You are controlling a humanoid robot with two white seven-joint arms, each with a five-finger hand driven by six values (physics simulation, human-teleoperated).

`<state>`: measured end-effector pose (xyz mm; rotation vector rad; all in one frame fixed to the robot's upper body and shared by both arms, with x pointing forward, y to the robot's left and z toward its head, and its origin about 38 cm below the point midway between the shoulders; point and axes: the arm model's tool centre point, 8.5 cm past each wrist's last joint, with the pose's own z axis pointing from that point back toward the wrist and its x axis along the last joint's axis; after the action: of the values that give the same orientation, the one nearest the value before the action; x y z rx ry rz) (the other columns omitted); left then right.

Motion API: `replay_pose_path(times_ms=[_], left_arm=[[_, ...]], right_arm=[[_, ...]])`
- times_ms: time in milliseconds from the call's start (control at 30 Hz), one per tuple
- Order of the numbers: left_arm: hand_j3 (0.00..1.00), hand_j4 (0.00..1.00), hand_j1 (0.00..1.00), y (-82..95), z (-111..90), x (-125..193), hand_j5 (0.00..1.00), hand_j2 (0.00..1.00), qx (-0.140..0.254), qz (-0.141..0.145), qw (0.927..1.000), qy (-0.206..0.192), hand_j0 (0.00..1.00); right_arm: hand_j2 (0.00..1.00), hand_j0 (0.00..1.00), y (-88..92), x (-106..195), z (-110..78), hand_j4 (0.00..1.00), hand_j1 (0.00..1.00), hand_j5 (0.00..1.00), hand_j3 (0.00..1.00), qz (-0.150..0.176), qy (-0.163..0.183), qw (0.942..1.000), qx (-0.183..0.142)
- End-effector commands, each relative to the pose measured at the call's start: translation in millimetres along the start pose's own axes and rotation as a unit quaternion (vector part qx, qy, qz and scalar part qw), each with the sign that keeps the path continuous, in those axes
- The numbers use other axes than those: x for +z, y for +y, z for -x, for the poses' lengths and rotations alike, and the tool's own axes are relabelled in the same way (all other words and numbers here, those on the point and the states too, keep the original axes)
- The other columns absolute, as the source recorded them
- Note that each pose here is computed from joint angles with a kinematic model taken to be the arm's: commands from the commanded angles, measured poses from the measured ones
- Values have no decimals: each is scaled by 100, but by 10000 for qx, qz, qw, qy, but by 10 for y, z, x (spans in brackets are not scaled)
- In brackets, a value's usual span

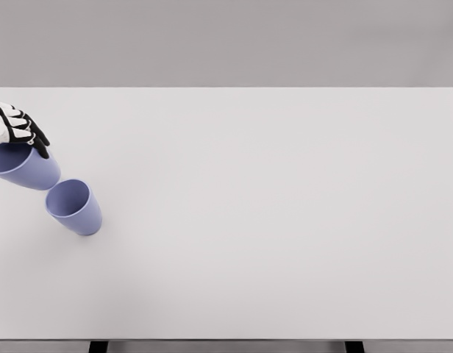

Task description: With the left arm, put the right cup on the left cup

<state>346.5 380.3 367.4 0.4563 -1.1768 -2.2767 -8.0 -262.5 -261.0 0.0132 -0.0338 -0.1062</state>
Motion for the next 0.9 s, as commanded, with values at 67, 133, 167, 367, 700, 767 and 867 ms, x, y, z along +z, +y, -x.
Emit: replay_pose_path(times_ms=[67,133,167,367,700,767,867], left_arm=[[64,64,64,-3,-3,7,64,64,94,-47,9999,-29,64],[64,64,64,-26,-12,-15,64,64,124,-25,9999,-64,64],[64,64,64,-56,-17,-31,64,64,182,-10,9998,-99,64],[64,64,64,-61,-27,-22,64,64,279,-57,9995,-146,64],[63,63,63,-91,-50,-102,63,63,462,-103,9983,-327,63],[63,63,63,-89,-51,-107,63,63,459,-104,9983,-334,63],[63,63,63,-80,-56,-128,63,63,449,-110,9983,-363,63]], right_arm=[[100,100,0,0,2,100,100,100,100,-1,3,10000,0],[100,100,0,0,-3,100,100,100,100,-1,-5,10000,-6],[100,100,0,0,2,100,100,100,100,-1,3,10000,0],[100,100,0,0,2,100,100,100,100,-1,3,10000,0],[100,100,0,0,2,100,100,100,100,-1,3,10000,0],[100,100,0,0,-3,100,100,100,100,-1,-5,10000,1],[100,100,-1,1,12,100,100,100,100,0,10,10000,-1]])
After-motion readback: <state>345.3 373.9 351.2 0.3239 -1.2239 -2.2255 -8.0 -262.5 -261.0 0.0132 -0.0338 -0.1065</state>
